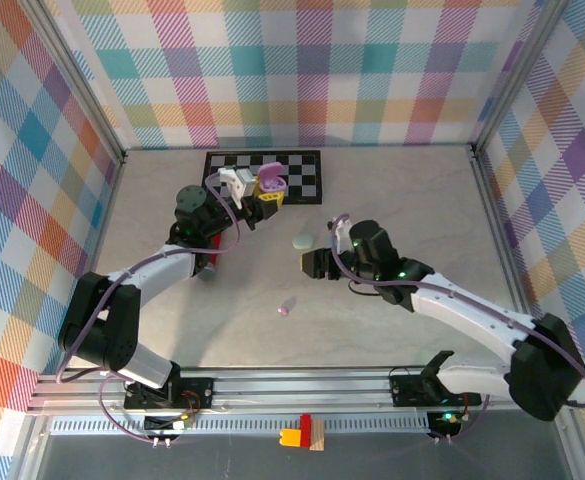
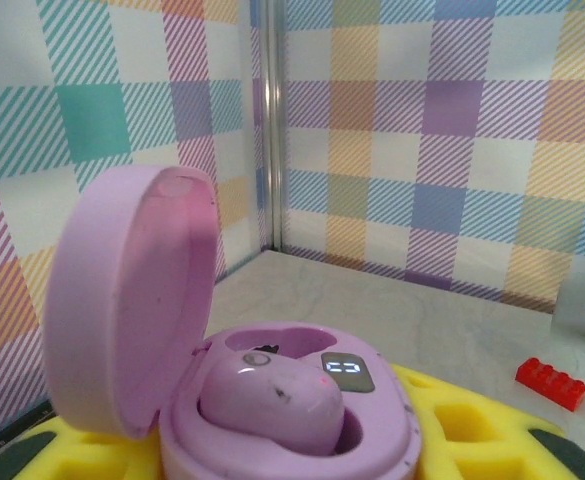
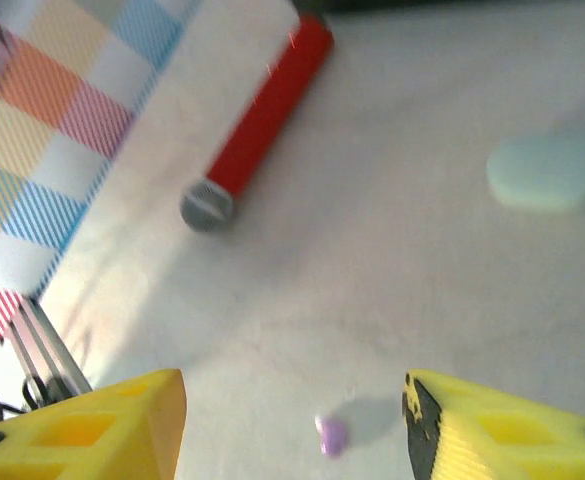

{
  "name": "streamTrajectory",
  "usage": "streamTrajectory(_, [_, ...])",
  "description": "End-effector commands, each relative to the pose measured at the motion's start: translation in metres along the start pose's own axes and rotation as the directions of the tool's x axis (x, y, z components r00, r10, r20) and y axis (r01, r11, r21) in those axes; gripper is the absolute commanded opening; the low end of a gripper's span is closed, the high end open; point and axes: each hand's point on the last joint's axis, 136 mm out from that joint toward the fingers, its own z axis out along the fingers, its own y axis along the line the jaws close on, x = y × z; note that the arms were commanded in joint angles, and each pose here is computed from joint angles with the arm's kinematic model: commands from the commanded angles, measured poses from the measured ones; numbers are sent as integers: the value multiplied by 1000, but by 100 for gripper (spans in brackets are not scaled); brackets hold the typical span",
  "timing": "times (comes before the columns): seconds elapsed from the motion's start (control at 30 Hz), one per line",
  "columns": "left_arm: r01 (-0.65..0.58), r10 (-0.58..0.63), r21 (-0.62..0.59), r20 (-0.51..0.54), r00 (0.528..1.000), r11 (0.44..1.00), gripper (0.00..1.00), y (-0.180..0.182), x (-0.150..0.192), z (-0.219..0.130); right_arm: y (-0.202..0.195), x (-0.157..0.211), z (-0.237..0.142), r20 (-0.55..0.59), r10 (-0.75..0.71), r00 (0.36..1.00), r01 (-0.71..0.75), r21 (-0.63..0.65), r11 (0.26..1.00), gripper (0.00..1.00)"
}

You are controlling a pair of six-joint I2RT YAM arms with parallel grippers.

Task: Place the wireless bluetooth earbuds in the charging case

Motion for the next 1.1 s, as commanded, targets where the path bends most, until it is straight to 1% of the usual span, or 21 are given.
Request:
streamTrajectory(0.0, [-51, 48, 31, 87, 995, 998, 37, -1, -35, 2, 0, 43, 21, -182, 104, 978, -110, -22, 994, 59])
streamTrajectory(0.07, [-54, 51, 31, 92, 994, 998, 37, -1, -38, 3, 3, 62, 36, -278, 127, 952, -140, -26, 990, 58])
streamTrajectory(0.17, [-50, 47, 34, 94, 994, 998, 37, -2, -40, 2, 8, 82, 55, -394, 124, 911, -143, -19, 990, 56])
streamTrajectory(0.23, [-50, 46, 37, 97, 994, 998, 37, -3, -41, 2, 10, 94, 66, -459, 120, 880, -145, -19, 989, 55])
streamTrajectory(0.33, [-51, 47, 40, 100, 994, 998, 36, -3, -43, 2, 9, 106, 80, -518, 127, 846, -155, -10, 988, 51])
streamTrajectory(0.43, [-53, 48, 44, 102, 994, 998, 36, -3, -45, 2, 6, 113, 90, -551, 142, 822, -169, 1, 986, 48])
streamTrajectory(0.53, [-59, 54, 44, 104, 993, 997, 36, -3, -48, 2, 0, 120, 94, -582, 149, 799, -167, 24, 986, 47])
streamTrajectory(0.8, [-59, 54, 39, 104, 993, 998, 36, -2, -46, 1, -8, 131, 103, -613, 168, 772, -173, 52, 984, 46])
streamTrajectory(0.93, [-59, 55, 42, 104, 993, 997, 36, -3, -46, 1, -11, 137, 108, -631, 183, 754, -185, 63, 981, 42])
streamTrajectory(1.07, [-60, 55, 42, 103, 993, 997, 36, -3, -46, -1, -15, 140, 112, -640, 195, 743, -186, 83, 979, 34])
